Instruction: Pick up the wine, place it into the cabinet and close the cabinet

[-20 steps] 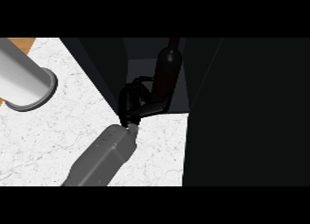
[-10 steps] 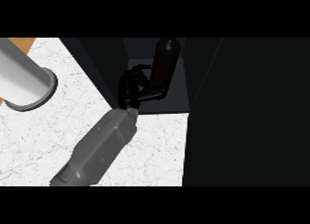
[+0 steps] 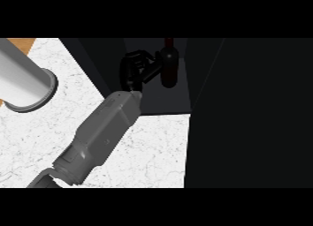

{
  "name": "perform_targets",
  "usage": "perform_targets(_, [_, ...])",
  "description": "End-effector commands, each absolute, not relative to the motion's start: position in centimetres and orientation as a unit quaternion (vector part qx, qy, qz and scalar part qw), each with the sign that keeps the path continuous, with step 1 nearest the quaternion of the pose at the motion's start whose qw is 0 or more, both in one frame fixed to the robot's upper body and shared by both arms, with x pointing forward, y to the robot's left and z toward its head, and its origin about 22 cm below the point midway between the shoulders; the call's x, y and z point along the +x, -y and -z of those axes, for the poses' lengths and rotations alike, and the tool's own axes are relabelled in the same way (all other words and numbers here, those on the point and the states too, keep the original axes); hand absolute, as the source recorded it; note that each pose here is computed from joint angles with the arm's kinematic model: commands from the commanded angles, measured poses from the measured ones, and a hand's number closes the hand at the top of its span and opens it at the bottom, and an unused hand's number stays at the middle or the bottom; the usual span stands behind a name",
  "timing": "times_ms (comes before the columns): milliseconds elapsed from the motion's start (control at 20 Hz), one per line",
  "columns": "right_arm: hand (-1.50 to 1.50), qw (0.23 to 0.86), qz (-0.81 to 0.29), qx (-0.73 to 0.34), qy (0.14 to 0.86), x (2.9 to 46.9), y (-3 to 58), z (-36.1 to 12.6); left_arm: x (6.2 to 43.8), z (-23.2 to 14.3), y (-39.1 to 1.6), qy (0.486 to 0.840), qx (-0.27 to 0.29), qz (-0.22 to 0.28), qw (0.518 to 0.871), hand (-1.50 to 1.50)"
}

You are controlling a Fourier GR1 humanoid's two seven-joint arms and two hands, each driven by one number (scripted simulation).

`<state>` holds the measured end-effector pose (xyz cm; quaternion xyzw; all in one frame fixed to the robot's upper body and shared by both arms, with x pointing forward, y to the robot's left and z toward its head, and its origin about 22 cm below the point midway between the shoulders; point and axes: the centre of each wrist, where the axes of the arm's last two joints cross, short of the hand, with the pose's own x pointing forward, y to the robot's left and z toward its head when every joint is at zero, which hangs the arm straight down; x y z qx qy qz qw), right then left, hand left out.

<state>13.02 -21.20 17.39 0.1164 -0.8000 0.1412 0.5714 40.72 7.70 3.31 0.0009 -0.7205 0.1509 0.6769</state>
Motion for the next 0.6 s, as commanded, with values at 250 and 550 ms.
perform_targets(250, [-1.5, 0.55, -0.135, 0.166, 0.808, 10.9, 22.2, -18.3, 42.5, -3.3, -10.3, 0.73, 0.126, -0.115, 0.662, 1.5])
perform_targets(550, [-1.5, 0.544, -0.138, 0.171, 0.81, 9.8, 20.9, -18.9, 43.8, -4.7, -11.4, 0.719, 0.208, -0.08, 0.659, -1.5])
